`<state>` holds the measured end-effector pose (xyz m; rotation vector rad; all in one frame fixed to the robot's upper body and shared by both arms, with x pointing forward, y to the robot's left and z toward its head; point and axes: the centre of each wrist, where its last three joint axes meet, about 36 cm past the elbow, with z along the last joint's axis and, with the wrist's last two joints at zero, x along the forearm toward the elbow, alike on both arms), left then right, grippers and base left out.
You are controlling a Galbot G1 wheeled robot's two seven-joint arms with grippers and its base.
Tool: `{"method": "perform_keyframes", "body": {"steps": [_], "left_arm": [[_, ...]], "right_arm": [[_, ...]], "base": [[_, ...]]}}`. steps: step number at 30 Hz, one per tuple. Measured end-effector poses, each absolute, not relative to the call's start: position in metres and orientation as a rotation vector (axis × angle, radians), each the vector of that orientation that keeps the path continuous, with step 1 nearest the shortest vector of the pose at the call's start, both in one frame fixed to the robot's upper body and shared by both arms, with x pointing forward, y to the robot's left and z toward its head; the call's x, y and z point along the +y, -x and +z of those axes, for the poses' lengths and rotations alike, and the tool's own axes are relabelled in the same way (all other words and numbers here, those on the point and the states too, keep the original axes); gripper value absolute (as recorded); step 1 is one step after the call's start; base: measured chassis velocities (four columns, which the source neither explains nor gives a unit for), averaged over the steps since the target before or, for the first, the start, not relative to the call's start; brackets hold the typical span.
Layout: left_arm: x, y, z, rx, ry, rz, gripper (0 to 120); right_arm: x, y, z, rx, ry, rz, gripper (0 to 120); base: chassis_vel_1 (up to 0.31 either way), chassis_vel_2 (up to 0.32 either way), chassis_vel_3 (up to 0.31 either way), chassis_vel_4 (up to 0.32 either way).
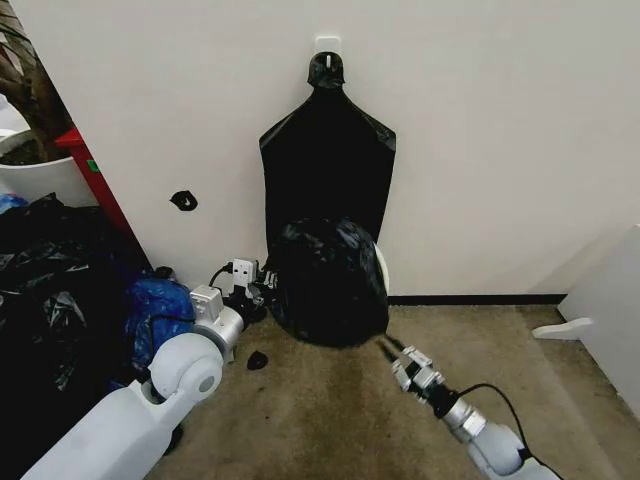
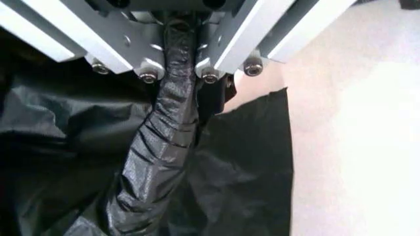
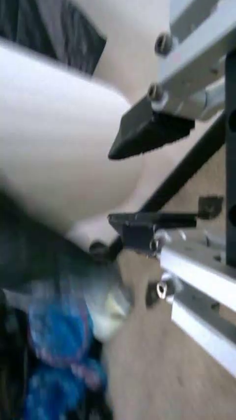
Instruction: Place the garbage bag over the trash bin.
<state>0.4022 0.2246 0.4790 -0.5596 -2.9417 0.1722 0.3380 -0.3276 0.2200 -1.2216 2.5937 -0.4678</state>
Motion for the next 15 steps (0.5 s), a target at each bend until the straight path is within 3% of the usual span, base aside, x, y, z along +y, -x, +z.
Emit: {"method": "perform_keyframes", "body": {"steps": [5, 9, 13, 15], "left_arm": [[0.225, -0.401, 0.479, -2.942, 0.561, 0.173, 1], [0.227, -0.399, 0.477, -2.961, 0.567, 0.133, 1], [0.227, -0.398, 0.47, -2.985, 0.588, 0.083, 1], [0.228, -0.398, 0.461, -3.025, 0.622, 0.033, 1]], "right_arm": [[-0.352, -0.348, 0.23, 2.538, 1.326, -0.58, 49], [-0.403, -0.375, 0.269, 2.398, 1.45, -0.536, 67], [-0.42, -0.383, 0.297, 2.329, 1.403, -0.503, 77], [-0.419, -0.385, 0.32, 2.312, 1.262, -0.39, 89]], "base": [[0.0, 0.0, 0.0, 0.0], [0.0, 0.0, 0.0, 0.0], [0.0, 0.0, 0.0, 0.0], [0.0, 0.0, 0.0, 0.0]]}}
